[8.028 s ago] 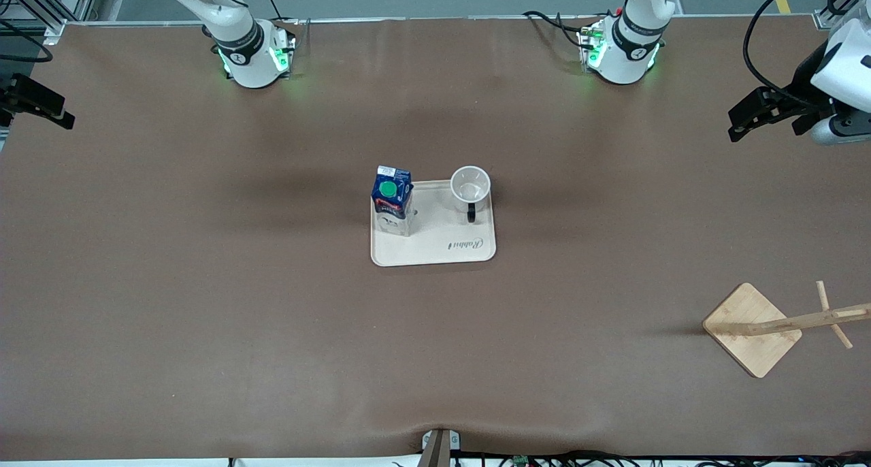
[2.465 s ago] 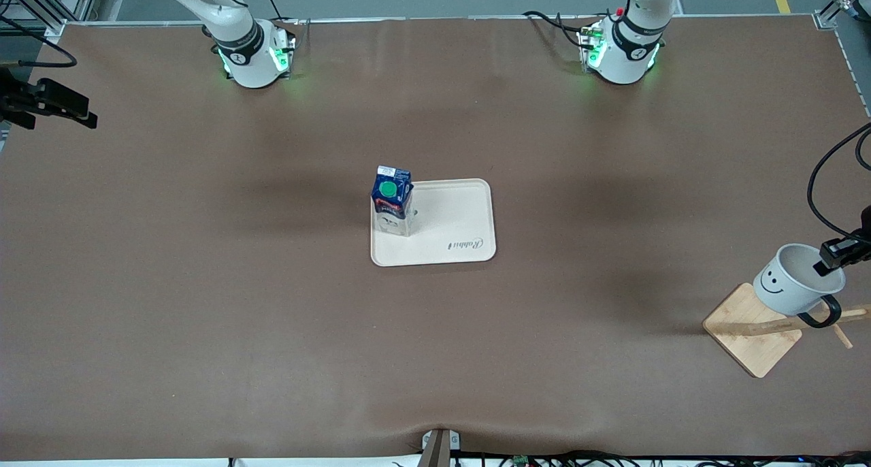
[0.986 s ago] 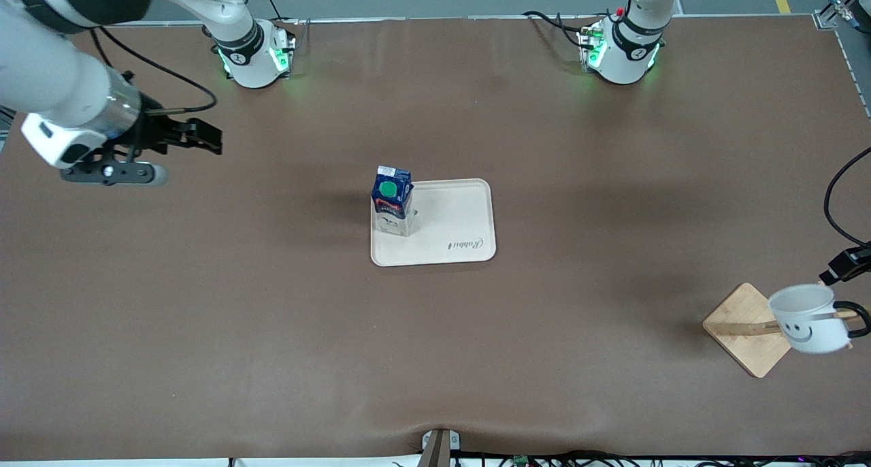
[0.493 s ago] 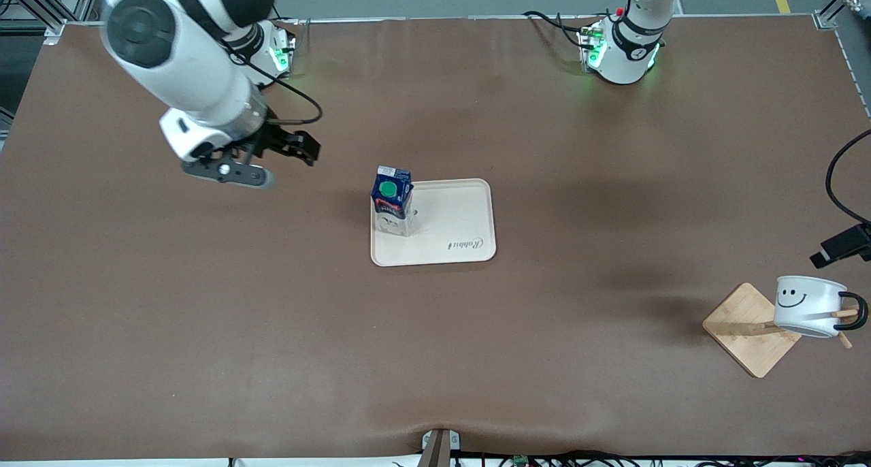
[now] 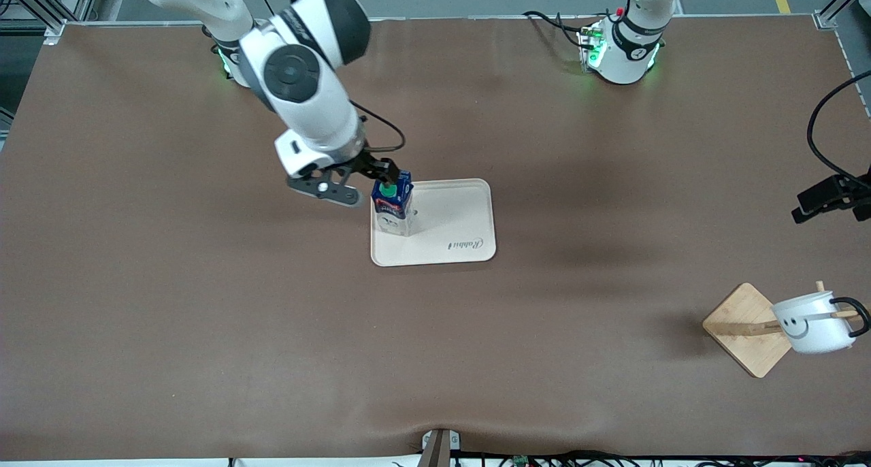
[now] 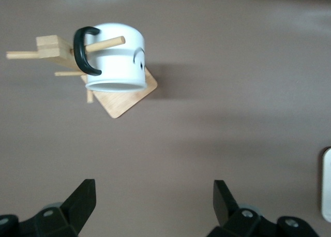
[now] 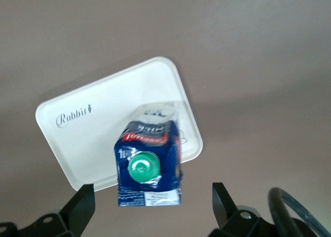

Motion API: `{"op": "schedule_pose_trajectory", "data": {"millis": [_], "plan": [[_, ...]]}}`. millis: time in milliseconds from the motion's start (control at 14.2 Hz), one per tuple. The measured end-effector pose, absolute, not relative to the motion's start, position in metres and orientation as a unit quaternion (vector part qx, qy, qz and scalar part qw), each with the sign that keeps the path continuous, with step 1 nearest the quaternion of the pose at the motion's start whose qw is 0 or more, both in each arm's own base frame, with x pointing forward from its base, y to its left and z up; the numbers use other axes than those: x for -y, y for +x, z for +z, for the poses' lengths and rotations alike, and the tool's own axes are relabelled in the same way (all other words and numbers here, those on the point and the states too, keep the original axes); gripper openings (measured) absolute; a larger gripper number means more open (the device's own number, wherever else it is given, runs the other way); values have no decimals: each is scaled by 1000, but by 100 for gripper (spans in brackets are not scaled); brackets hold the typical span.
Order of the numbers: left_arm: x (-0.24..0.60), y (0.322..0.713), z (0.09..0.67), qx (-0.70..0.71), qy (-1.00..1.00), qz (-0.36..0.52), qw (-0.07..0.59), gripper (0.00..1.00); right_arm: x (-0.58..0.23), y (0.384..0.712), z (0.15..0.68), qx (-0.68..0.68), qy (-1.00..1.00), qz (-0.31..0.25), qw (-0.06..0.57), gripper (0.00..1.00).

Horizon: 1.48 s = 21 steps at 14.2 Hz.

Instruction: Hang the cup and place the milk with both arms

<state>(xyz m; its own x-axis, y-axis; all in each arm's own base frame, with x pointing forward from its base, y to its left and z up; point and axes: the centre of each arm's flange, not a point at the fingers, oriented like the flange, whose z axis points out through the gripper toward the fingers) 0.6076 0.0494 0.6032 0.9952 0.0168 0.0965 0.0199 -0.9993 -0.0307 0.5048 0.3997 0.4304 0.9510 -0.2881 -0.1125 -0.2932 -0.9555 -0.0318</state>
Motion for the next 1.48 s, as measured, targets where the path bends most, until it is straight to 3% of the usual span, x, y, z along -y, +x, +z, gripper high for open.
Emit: {"op": "schedule_pose_trajectory", "data": {"millis": [986,1338,1479], "plan": [[-6,581,647,-18,-998,-19,57,100,-428,499,364,-146,-987,70,3,100],[0,556,646,-9,-999,-1,41,100,-425,497,349,-148,-986,79,-8,100],[-1,550,646,-3,-999,2,35,100,-424,497,347,-149,-986,80,-9,81]]}}
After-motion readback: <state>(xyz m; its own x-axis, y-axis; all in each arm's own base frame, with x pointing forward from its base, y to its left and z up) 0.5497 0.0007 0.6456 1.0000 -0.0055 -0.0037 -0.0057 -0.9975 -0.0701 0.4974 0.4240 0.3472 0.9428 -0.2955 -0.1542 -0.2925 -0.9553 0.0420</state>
